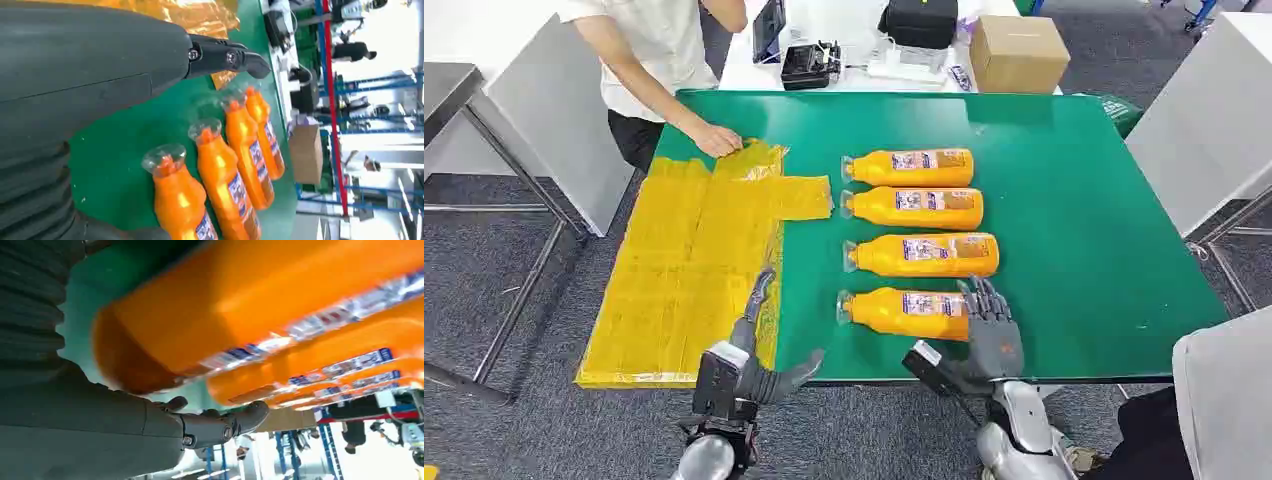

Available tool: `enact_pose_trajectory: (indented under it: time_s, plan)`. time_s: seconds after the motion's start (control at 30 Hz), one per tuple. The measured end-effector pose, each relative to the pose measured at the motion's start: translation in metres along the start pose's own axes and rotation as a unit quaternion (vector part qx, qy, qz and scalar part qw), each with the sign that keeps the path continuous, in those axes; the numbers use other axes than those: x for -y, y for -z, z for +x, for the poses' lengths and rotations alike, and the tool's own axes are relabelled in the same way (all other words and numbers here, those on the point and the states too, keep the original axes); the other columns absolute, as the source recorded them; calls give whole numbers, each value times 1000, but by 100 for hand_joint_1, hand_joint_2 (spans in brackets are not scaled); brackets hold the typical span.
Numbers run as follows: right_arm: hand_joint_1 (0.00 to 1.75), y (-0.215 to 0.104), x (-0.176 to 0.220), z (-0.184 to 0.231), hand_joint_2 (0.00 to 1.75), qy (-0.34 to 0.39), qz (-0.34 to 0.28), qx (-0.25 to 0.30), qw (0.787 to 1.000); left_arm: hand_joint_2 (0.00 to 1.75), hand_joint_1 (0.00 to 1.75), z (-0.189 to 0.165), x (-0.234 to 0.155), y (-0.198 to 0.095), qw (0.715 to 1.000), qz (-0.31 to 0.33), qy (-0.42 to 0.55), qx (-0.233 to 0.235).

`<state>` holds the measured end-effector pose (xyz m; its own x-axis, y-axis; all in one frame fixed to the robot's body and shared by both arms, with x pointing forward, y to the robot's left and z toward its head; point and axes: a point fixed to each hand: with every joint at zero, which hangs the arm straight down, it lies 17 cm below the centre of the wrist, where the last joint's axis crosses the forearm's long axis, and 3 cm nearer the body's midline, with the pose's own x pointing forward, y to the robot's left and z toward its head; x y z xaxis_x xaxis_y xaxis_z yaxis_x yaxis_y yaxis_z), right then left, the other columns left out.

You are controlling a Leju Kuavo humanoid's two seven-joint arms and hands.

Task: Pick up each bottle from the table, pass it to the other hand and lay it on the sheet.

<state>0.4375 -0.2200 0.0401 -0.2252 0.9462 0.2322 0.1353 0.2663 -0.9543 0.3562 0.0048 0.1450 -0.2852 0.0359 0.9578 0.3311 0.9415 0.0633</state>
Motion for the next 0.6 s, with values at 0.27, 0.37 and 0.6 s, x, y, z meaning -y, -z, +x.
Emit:
enact_pose_trajectory:
  time_s: [0.27, 0.37, 0.6]
  plan:
    - [0, 16, -9, 5, 175, -13, 17, 14, 1000, 175, 0, -1, 8, 1, 1000, -11, -5, -2]
    - [0, 17, -16, 4, 175, -10, 34, 10, 999, 175, 0, -2, 11, 1, 1000, -15, -6, -3]
    - [24, 23, -41, -15, 175, -4, 111, -40, 993, 175, 0, -5, 15, 1, 999, -26, -14, -18]
